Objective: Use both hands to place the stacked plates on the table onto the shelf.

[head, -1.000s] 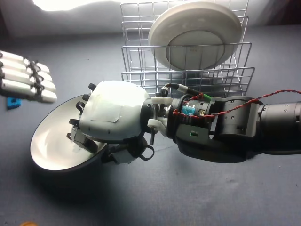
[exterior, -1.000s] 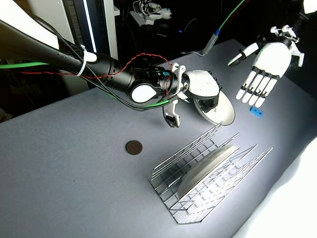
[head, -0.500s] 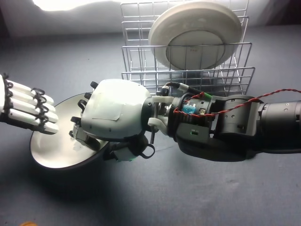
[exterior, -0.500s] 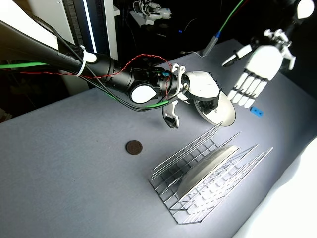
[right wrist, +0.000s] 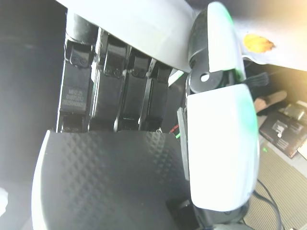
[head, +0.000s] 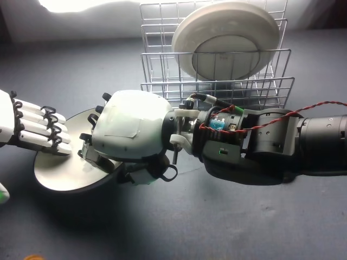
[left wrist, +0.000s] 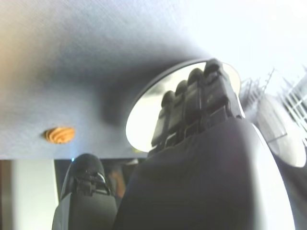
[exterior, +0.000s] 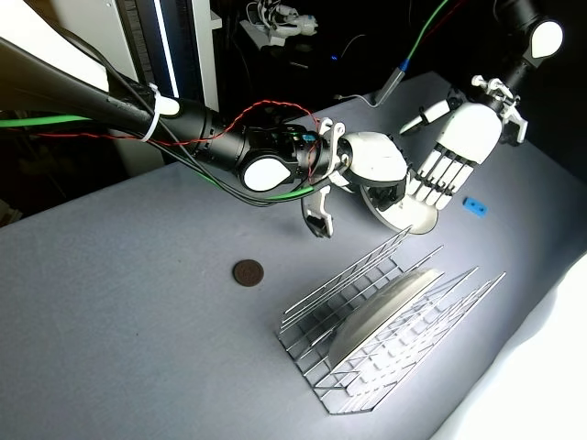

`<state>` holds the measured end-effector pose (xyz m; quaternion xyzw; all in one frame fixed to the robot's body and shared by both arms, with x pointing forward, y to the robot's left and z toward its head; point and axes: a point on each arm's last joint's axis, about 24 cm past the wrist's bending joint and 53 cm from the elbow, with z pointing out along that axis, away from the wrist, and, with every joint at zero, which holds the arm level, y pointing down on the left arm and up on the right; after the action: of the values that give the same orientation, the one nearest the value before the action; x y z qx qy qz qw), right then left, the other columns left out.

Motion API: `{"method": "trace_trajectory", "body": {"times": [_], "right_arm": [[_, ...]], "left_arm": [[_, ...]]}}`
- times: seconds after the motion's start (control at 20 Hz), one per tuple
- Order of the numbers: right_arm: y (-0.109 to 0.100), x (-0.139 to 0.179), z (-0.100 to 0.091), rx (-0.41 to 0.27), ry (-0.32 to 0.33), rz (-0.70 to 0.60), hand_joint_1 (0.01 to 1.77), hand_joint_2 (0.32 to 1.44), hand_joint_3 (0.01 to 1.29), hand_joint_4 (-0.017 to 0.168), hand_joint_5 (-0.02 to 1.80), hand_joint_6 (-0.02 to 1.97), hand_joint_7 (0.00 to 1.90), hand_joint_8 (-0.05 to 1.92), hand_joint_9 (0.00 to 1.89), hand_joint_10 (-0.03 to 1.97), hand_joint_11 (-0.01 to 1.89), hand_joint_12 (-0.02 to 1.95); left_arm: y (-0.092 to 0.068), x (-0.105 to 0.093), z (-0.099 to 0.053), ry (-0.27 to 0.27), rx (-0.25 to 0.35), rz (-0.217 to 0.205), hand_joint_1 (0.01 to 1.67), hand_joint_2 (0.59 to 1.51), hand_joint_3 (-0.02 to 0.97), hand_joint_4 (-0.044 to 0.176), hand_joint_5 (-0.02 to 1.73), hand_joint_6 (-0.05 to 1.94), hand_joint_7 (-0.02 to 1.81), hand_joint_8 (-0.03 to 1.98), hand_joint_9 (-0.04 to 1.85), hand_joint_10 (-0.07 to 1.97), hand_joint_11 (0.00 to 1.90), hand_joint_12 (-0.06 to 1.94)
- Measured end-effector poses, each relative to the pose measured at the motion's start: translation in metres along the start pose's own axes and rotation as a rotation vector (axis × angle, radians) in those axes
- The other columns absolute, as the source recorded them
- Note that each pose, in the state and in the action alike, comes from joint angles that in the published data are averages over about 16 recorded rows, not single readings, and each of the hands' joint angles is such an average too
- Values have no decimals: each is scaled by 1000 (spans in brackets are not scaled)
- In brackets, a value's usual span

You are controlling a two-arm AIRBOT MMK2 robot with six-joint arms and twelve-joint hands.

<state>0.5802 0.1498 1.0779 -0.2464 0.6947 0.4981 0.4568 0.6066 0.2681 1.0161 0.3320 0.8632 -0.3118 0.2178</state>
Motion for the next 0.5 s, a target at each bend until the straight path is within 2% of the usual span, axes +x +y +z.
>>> {"method": "trace_trajectory", "body": {"times": [0.15, 0.5], "right_arm": [[0, -1, 0, 0, -1, 0, 1089, 1006, 14, 6, 796, 688, 935, 496, 1114, 16, 730, 1023], [-2, -3, 1, 3, -6, -12, 1063, 995, 13, 3, 376, 284, 439, 211, 524, 13, 304, 627]], "left_arm": [[3, 5, 3, 12, -8, -10, 14, 1104, 10, -3, 9, 0, 19, -7, 19, 8, 14, -22], [7, 12, 6, 23, -17, -31, 14, 1102, 11, -8, -3, -20, 20, -6, 19, 8, 14, -23]]}}
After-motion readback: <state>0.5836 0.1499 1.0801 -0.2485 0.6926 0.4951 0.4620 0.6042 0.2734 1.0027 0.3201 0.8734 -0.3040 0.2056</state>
